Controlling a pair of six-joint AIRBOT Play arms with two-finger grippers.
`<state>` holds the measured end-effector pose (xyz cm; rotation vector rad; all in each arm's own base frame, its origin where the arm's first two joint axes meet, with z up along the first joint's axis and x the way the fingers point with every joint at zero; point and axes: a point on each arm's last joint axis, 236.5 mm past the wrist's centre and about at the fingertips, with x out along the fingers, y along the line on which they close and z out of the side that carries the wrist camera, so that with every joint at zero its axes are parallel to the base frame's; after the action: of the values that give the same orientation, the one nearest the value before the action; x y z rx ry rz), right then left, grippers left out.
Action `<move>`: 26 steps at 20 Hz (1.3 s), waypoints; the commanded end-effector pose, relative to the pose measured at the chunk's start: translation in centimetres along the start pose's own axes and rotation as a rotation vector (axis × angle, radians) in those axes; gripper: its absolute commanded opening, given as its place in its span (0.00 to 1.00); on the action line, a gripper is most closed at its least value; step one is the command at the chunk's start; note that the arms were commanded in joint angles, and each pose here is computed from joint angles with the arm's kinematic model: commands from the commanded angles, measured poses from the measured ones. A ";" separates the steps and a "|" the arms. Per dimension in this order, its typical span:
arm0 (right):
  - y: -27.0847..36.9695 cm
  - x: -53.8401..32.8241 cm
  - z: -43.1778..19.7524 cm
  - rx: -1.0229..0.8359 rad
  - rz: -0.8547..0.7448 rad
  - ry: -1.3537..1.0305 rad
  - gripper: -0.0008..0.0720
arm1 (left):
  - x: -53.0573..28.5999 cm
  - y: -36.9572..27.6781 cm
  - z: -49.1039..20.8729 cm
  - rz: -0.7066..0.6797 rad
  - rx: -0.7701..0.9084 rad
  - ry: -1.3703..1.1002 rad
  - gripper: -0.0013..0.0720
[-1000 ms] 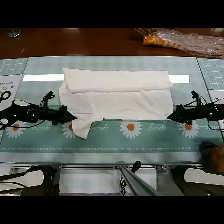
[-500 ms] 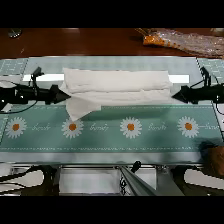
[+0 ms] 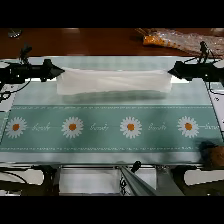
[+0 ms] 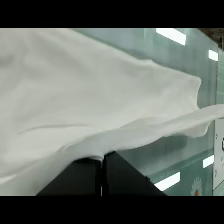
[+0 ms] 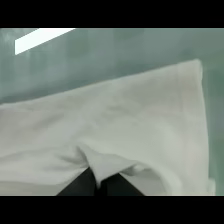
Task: Fold the shirts.
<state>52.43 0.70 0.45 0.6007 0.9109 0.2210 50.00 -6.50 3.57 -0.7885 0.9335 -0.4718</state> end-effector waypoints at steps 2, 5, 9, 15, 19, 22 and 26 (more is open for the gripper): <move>-0.8 2.2 3.6 0.019 -0.028 -0.097 0.04 | 2.0 0.0 4.2 -0.041 -0.008 -0.034 0.05; -2.3 3.0 3.9 0.008 -0.066 -0.111 0.04 | 4.1 0.5 4.7 -0.050 0.000 -0.014 0.05; -3.2 4.3 3.2 0.021 -0.078 -0.096 0.04 | 6.5 2.5 2.6 -0.044 -0.036 0.058 0.05; -3.6 5.2 2.5 0.020 -0.086 -0.075 0.10 | 7.1 4.0 0.4 -0.067 -0.081 0.147 0.49; -3.9 5.0 1.6 -0.016 -0.102 -0.035 0.38 | 5.7 4.3 0.2 -0.087 -0.140 0.173 0.57; -6.0 3.3 1.1 -0.084 -0.184 0.013 0.56 | 4.2 4.2 -0.2 -0.113 -0.150 0.205 0.57; -9.3 0.3 1.8 0.152 -0.183 -0.006 0.69 | 2.8 3.5 -0.7 -0.142 -0.145 0.241 0.57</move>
<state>54.70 -5.30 -4.29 0.5330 0.9475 0.0410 52.12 -6.46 -1.67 -0.9400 1.1215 -0.5961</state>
